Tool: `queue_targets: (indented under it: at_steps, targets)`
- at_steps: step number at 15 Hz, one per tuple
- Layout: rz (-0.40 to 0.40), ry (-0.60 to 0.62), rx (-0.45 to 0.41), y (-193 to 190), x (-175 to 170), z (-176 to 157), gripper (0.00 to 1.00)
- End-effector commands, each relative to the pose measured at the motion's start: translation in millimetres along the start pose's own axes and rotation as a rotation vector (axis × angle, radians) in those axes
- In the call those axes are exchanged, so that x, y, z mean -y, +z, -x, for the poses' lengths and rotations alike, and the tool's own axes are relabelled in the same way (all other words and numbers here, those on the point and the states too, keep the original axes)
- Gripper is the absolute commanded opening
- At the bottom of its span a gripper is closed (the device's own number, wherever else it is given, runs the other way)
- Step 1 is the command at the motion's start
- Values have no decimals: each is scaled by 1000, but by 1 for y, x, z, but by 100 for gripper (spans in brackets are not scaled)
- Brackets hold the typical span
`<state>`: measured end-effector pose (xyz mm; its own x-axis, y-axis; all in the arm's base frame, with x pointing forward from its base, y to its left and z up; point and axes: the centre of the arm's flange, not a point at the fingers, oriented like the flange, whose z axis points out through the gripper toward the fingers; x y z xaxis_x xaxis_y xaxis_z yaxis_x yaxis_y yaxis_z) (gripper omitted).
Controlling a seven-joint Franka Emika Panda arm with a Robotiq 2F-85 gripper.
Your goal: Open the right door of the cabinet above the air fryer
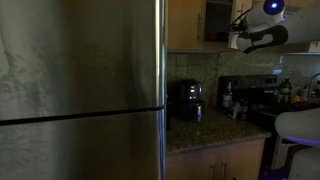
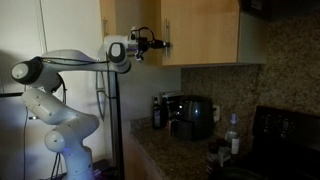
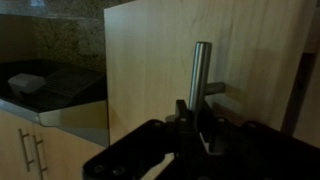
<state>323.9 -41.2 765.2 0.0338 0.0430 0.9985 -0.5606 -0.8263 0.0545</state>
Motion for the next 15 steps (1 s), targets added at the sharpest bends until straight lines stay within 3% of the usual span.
queue_targets:
  at_steps: [1,3,4,8,10,15]
  targets:
    - [165,-9,45,-12,-86,14,0]
    - [157,121,68,-22,-111,21,0]
    - [55,61,-5,-28,-49,5,2]
    - [62,94,5,-40,-75,6,0]
    - [187,72,26,-33,-110,11,0]
    - [319,30,18,-55,-196,43,0]
